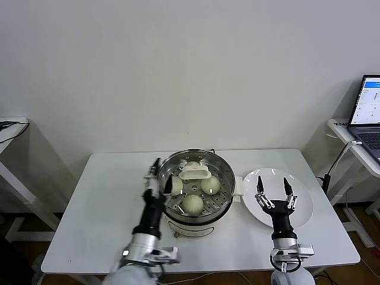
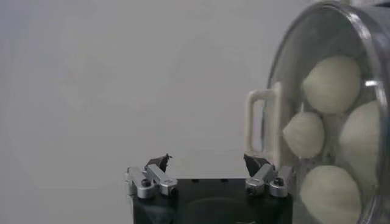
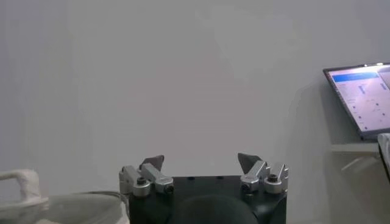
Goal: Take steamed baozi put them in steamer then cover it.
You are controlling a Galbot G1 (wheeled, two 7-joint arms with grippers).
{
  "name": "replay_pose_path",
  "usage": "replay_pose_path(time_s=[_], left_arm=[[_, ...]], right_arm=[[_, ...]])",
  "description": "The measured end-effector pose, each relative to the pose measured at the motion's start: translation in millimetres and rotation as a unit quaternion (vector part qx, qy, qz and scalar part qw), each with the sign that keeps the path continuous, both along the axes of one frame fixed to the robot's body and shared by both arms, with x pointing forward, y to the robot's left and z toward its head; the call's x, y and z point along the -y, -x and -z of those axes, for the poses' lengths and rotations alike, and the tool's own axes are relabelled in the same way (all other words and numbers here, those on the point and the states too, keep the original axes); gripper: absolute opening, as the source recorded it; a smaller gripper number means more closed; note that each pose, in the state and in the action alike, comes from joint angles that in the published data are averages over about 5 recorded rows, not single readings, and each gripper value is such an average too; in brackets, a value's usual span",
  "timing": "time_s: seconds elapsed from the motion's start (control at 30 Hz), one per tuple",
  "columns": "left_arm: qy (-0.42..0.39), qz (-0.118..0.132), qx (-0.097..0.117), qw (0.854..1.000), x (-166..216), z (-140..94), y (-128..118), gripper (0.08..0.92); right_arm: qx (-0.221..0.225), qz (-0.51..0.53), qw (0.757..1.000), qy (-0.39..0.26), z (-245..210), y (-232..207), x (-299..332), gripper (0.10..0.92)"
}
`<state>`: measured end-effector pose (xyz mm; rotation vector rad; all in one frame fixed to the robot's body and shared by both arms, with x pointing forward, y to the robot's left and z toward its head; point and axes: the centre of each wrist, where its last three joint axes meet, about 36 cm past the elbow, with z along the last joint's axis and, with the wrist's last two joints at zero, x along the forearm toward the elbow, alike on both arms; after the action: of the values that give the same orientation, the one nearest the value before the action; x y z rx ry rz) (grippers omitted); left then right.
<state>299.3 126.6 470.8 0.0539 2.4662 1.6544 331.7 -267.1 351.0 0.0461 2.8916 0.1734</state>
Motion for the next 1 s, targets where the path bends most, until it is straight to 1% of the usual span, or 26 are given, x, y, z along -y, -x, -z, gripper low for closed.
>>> replay_pose_path(time_s=[0.07, 0.17, 0.3, 0.43, 0.57, 0.7, 0.83, 1.0], left_arm=[[0.052, 0.000, -0.009, 0.999, -17, -2, -1, 0.823], [0.131, -0.004, -0.021, 0.991, -42, -2, -5, 0.823], [0.225, -0.013, -0.037, 0.974, -73, 6, -9, 0.823], [0.290, -0.021, -0.045, 0.956, -100, 16, -8, 0.823], [0.332, -0.028, -0.044, 0.942, -118, 23, -5, 0.823], [0.360, -0.031, -0.041, 0.931, -128, 28, -2, 0.823], [0.380, -0.032, -0.041, 0.924, -134, 33, 2, 0.823], [0.395, -0.033, -0.042, 0.917, -139, 36, 6, 0.823]], right_arm=[[-0.002, -0.003, 1.000, 0.001, -5, 0, -1, 0.823], [-0.003, -0.007, 1.000, 0.003, -13, -1, -2, 0.823], [-0.006, -0.011, 1.000, 0.005, -24, 0, -2, 0.823], [-0.011, -0.013, 1.000, 0.008, -32, 2, -2, 0.823], [-0.012, -0.014, 1.000, 0.008, -38, 4, -2, 0.823], [-0.016, -0.016, 1.000, 0.008, -41, 6, -4, 0.823], [-0.019, -0.019, 1.000, 0.010, -43, 9, -6, 0.823], [-0.022, -0.019, 0.999, 0.014, -47, 13, -5, 0.823]])
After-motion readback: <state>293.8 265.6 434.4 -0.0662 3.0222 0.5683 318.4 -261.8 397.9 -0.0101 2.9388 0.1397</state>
